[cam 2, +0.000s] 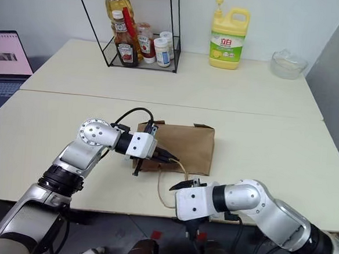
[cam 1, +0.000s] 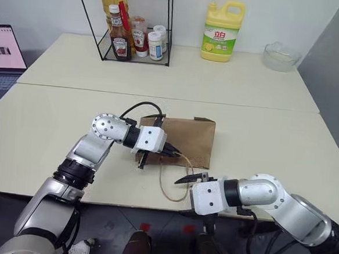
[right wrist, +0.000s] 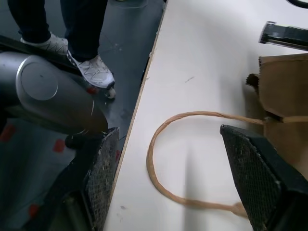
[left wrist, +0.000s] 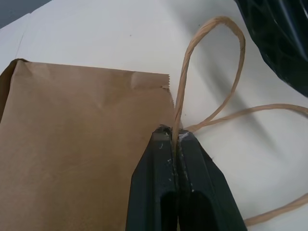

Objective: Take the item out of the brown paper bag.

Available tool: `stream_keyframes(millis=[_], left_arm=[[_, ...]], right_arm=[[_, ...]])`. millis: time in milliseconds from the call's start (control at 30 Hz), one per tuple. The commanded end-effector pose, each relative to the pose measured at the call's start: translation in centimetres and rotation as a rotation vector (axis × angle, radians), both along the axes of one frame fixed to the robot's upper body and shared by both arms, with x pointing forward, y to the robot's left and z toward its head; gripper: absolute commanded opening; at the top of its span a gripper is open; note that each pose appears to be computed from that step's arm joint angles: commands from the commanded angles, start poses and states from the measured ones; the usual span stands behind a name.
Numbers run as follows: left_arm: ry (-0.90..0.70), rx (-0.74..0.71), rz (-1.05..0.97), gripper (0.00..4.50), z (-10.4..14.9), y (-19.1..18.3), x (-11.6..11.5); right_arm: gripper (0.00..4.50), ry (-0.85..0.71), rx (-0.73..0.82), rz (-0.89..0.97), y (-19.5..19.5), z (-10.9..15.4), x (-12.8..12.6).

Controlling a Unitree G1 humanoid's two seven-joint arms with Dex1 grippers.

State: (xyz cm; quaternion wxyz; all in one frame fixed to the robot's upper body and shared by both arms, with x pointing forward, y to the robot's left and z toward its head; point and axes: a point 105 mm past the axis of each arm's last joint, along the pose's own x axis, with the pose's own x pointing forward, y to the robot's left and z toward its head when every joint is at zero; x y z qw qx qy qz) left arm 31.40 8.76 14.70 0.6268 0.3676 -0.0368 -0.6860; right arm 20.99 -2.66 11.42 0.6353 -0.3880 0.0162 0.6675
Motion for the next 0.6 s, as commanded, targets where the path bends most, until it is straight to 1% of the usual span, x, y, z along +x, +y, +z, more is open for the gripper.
stream_keyframes(millis=[33, 133, 333, 433, 600], left_arm=[[-0.052, -0.056, 0.012, 0.01, 1.8, -0.1, 0.6], [-0.056, -0.066, 0.014, 0.01, 2.0, -0.2, 0.8], [-0.068, -0.075, 0.021, 0.01, 2.3, -0.1, 1.1], [-0.072, -0.075, 0.022, 0.00, 2.4, 0.0, 1.2], [-0.075, -0.073, 0.020, 0.00, 2.4, 0.0, 1.1]], right_arm=[[3.48, -0.005, 0.030, -0.006, 0.8, 0.2, 0.5], [3.48, 0.039, 0.043, -0.063, 0.9, -0.3, 1.5], [3.48, 0.083, 0.049, -0.097, 1.5, -1.1, 2.2], [2.91, 0.102, 0.045, -0.124, 1.5, -1.5, 2.5], [1.17, 0.129, 0.031, -0.163, 1.1, -2.2, 2.9]])
